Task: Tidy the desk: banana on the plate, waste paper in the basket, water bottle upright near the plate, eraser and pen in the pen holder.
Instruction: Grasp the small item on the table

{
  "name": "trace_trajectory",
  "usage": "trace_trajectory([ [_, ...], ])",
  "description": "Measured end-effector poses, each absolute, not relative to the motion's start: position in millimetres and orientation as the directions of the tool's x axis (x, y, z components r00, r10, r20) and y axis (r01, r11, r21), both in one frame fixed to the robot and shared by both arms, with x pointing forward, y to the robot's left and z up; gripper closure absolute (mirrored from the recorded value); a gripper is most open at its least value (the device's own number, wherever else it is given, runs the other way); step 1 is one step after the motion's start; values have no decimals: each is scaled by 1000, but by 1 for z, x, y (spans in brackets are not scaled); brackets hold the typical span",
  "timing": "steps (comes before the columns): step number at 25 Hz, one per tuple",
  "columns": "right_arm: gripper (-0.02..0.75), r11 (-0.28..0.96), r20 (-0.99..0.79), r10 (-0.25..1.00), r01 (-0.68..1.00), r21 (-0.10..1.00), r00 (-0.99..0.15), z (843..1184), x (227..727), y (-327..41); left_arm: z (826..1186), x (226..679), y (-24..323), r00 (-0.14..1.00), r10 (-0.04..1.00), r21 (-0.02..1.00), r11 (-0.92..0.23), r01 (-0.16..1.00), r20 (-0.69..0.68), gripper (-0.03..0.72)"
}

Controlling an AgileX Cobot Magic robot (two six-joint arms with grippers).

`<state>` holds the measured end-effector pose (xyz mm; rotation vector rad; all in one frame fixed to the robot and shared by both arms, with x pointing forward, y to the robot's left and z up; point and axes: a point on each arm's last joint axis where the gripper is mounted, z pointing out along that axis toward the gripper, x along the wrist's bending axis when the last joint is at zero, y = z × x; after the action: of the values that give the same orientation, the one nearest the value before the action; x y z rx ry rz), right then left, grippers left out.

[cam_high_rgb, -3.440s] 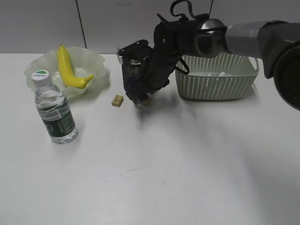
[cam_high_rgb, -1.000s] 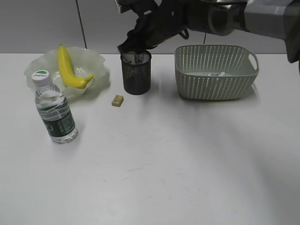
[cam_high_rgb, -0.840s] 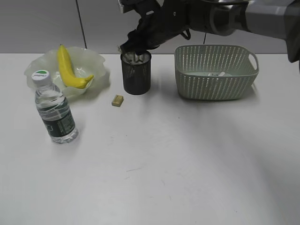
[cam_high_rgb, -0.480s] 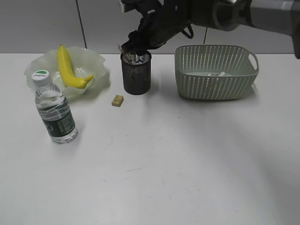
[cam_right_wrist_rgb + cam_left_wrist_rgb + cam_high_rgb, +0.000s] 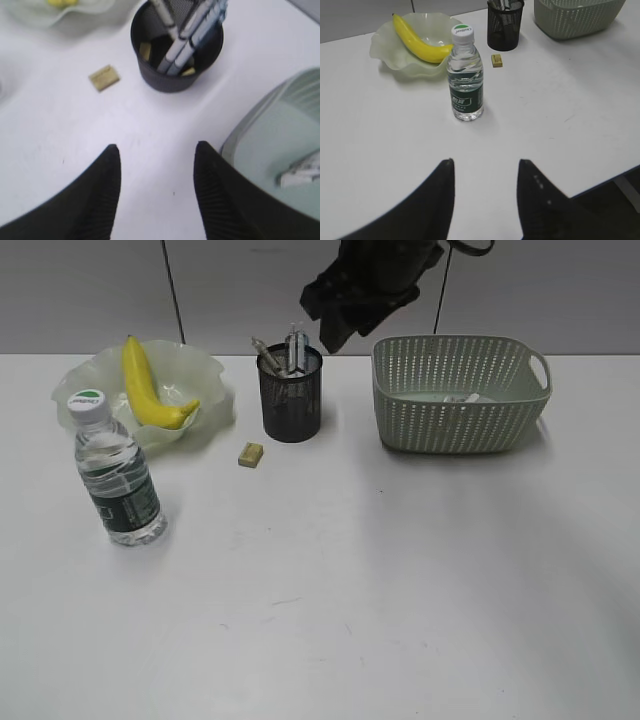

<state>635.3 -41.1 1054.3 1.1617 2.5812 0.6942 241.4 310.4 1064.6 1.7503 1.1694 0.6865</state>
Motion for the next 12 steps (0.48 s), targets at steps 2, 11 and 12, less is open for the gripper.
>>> trace_trajectory([
  [2, 353, 587, -5, 755, 671, 453, -656, 1066, 624, -49, 1065, 241, 310, 400, 916, 894, -154, 420, -30, 377],
  [11, 351, 514, 23, 798, 700, 496, -602, 1142, 573, -81, 1065, 241, 310, 400, 916, 894, -154, 420, -30, 377],
  [12, 351, 510, 24, 799, 699, 501, -600, 1148, 564, -87, 1065, 241, 310, 400, 916, 894, -154, 420, -30, 377],
])
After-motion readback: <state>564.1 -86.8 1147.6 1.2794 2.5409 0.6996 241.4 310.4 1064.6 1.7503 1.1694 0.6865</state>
